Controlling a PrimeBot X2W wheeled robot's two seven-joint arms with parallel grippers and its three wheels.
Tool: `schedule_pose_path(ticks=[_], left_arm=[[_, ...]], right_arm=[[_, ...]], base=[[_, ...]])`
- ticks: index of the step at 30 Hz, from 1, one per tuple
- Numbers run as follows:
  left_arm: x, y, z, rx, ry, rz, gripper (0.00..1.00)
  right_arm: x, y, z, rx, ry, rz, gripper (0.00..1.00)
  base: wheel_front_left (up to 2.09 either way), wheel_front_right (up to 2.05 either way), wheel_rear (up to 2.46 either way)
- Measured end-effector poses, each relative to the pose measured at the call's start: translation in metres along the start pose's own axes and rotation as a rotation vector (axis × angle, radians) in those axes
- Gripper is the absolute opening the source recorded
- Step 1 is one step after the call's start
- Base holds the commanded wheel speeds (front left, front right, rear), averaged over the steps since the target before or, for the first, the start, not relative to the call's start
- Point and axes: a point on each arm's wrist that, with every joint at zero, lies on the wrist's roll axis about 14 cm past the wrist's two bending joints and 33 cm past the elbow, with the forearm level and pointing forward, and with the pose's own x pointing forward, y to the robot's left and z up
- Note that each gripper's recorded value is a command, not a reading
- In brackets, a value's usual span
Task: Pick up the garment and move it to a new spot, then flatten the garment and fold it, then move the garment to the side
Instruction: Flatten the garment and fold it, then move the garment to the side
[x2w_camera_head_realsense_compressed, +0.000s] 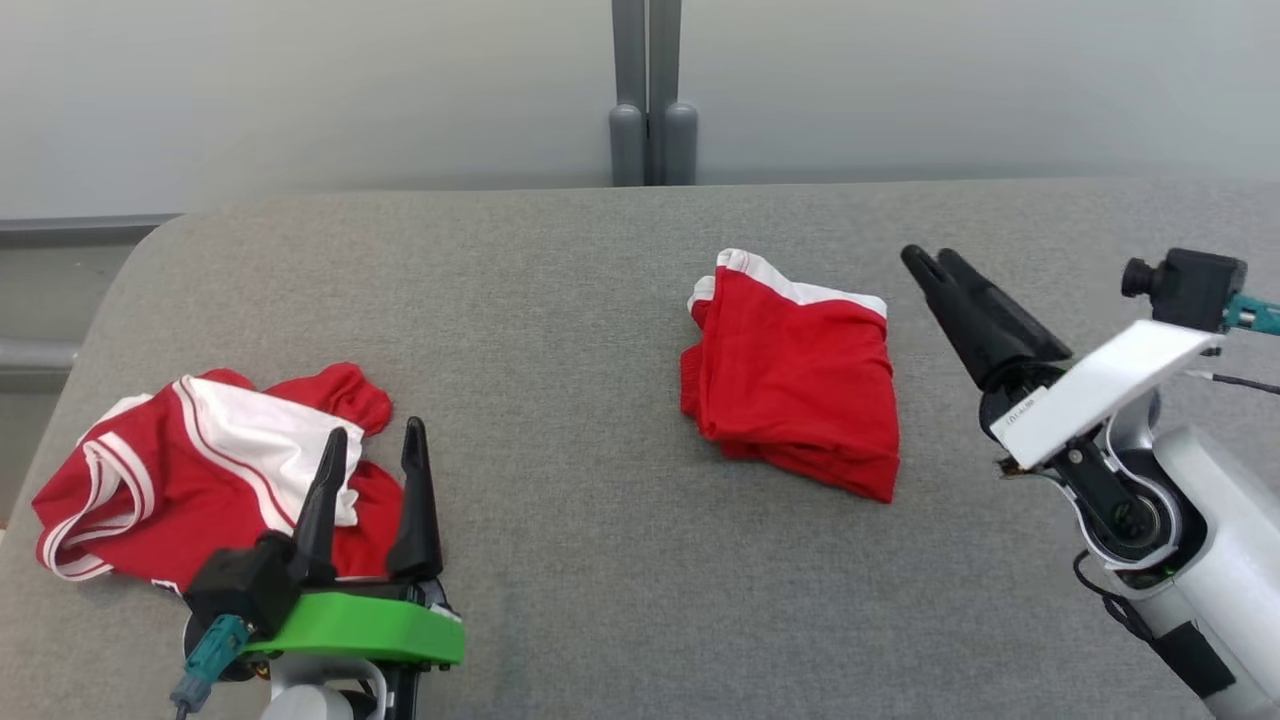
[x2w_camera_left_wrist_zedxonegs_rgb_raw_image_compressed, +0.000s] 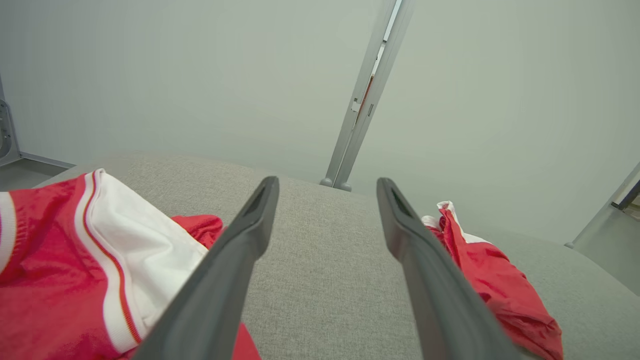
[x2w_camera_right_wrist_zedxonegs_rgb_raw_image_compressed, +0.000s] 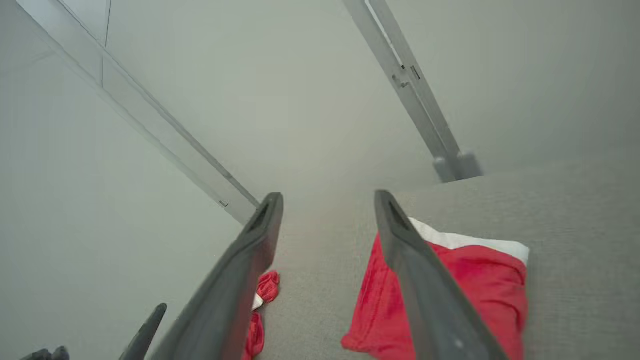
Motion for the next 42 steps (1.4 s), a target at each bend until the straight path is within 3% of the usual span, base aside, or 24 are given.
schedule_pose_path(ticks=[4, 10, 15, 23, 42], left_arm=[[0.006, -0.006, 0.003, 0.006, -0.012, -0.023, 1.0], [0.015, -0.018, 0.006, 0.039, -0.027, -0.068, 1.0], [0.018, -0.026, 0.002, 0.091, -0.019, -0.1, 1.0], [0.01, -0.022, -0.008, 0.117, 0.012, -0.099, 1.0], [0.003, -0.018, -0.008, 0.133, 0.019, -0.088, 1.0]], right_arm=[[-0.029, -0.029, 0.019, -0.164, -0.12, -0.094, 1.0], [-0.071, -0.07, 0.024, -0.372, -0.172, -0.256, 1.0], [-0.096, -0.086, 0.025, -0.426, -0.213, -0.359, 1.0], [-0.122, -0.094, -0.011, -0.465, -0.167, -0.453, 1.0], [-0.113, -0.091, -0.017, -0.549, -0.14, -0.445, 1.0]], base=[[0.0, 0.0, 0.0], [0.0, 0.0, 0.0], [0.0, 0.0, 0.0], [0.0, 0.0, 0.0], [0.0, 0.0, 0.0]])
